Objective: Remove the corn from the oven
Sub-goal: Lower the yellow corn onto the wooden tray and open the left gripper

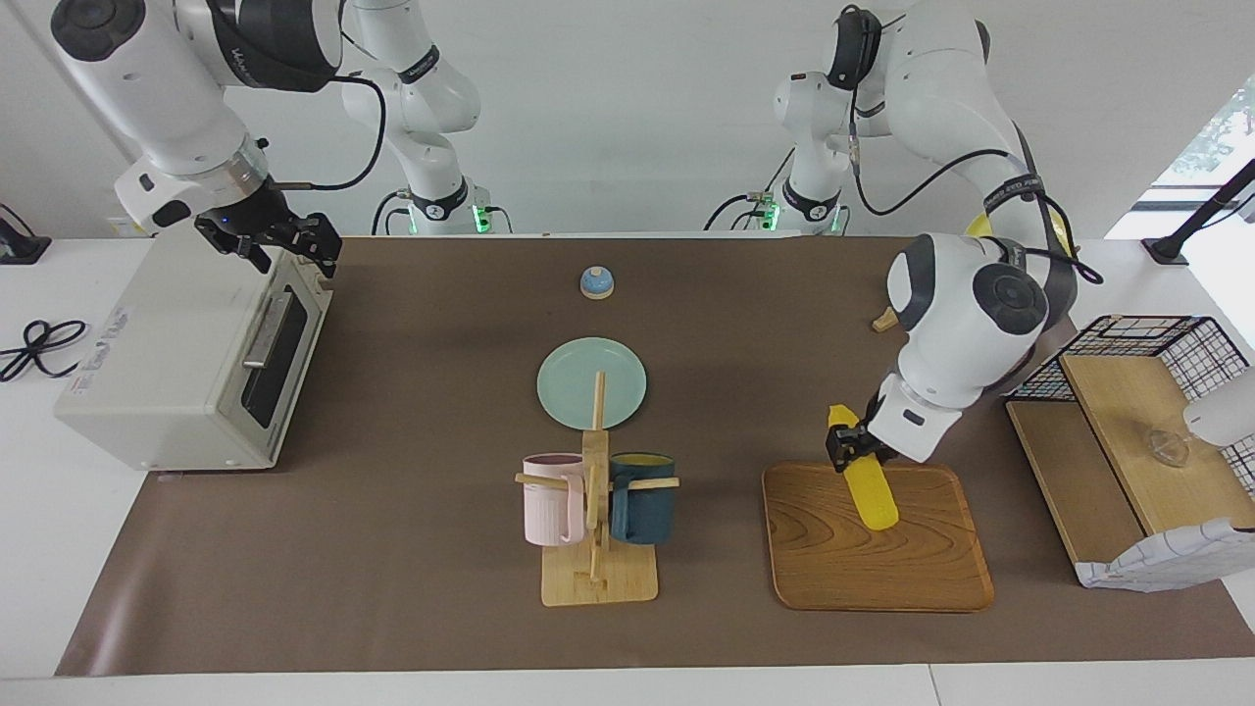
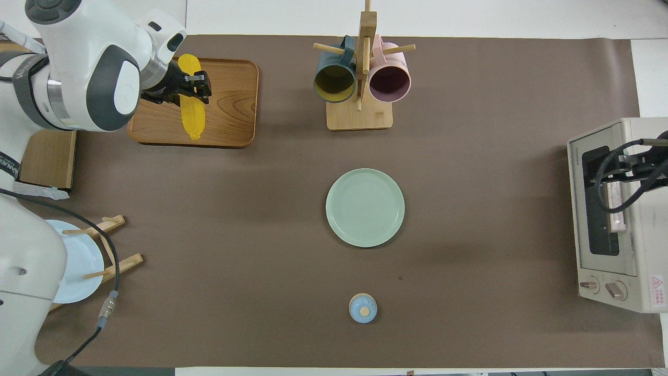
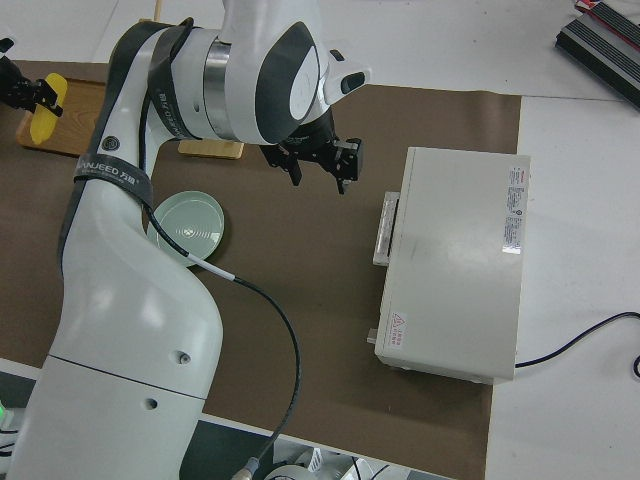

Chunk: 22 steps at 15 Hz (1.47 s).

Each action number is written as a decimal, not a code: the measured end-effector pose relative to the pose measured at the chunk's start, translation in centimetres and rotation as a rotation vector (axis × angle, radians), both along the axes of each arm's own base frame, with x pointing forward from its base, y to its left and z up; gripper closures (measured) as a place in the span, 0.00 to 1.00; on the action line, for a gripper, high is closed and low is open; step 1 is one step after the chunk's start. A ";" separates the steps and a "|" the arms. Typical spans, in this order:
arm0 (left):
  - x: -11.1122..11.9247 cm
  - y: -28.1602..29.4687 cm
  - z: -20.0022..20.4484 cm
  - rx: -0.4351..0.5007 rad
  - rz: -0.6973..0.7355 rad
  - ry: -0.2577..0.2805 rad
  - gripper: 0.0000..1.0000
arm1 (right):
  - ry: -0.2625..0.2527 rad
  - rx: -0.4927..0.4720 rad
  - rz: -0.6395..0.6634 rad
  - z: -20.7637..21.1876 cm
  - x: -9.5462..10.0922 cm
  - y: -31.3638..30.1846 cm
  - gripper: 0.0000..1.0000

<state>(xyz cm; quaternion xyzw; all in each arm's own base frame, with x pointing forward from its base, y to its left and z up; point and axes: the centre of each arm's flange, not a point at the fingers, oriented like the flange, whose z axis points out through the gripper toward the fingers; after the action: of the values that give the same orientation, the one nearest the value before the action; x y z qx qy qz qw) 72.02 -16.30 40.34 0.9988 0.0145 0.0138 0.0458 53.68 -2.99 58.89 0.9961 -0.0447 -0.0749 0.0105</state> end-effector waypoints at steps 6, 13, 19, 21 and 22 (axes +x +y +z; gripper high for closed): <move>4.0 3.2 -5.8 -0.001 0.012 -0.030 0.47 | -0.003 -0.009 0.000 0.0 0.1 -0.2 0.00; 4.1 2.8 -7.2 -0.001 -0.048 -0.027 0.41 | -0.007 -0.012 0.015 0.2 0.1 0.5 0.00; 3.2 2.7 -4.3 -0.001 -0.065 -0.020 0.00 | -0.006 -0.012 0.011 0.1 0.1 0.2 0.00; 2.1 3.1 -1.0 0.001 -0.066 0.002 0.00 | -0.006 -0.011 0.014 0.1 0.1 0.1 0.00; 1.3 3.5 1.1 0.002 -0.066 0.014 0.00 | -0.006 -0.010 0.022 0.1 0.1 0.0 0.00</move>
<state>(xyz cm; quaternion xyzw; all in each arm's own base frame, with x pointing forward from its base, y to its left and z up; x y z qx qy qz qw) 73.32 -12.84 41.43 0.9988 -0.0183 0.0051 0.0452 53.81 -2.95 59.01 0.9967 -0.0343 -0.0717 0.0160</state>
